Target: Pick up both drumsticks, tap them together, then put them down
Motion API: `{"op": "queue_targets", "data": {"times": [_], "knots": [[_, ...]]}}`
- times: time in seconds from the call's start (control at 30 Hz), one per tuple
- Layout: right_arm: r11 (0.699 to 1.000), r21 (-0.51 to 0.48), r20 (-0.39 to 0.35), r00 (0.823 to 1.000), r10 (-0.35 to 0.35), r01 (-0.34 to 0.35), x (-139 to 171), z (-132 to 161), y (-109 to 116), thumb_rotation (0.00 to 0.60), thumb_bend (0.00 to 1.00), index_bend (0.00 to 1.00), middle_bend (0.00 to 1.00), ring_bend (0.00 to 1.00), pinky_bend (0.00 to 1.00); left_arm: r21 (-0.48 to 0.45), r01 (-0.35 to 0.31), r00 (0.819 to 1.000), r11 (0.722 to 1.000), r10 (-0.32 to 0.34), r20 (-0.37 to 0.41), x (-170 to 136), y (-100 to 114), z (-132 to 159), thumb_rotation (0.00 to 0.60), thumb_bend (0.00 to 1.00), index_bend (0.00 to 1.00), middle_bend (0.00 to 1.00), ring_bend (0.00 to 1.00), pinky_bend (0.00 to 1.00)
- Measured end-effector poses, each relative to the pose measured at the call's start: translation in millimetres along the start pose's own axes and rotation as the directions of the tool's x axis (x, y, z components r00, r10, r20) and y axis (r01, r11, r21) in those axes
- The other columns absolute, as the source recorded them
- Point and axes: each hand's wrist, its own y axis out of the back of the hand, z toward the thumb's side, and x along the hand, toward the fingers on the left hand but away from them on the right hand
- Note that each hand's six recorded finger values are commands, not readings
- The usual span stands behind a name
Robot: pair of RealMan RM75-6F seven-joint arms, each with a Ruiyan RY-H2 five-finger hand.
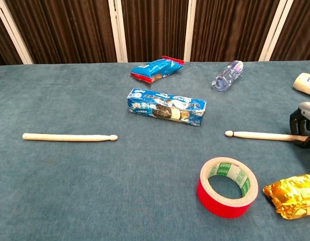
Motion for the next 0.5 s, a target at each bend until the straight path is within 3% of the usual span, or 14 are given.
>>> {"op": "queue_targets", "data": {"times": [0.5], "knots": [[1.000,0.009,-0.036,0.999,-0.013,0.013,2.9,5.7,2.4,0.600,0.43,0.61,0.54,0.44,0.04,0.000,-0.002,1.000,1.000,0.002,0.001,-0.7,0.3,0.5,0.600,0.30,0.13,0.06,0.00,0.00]]}}
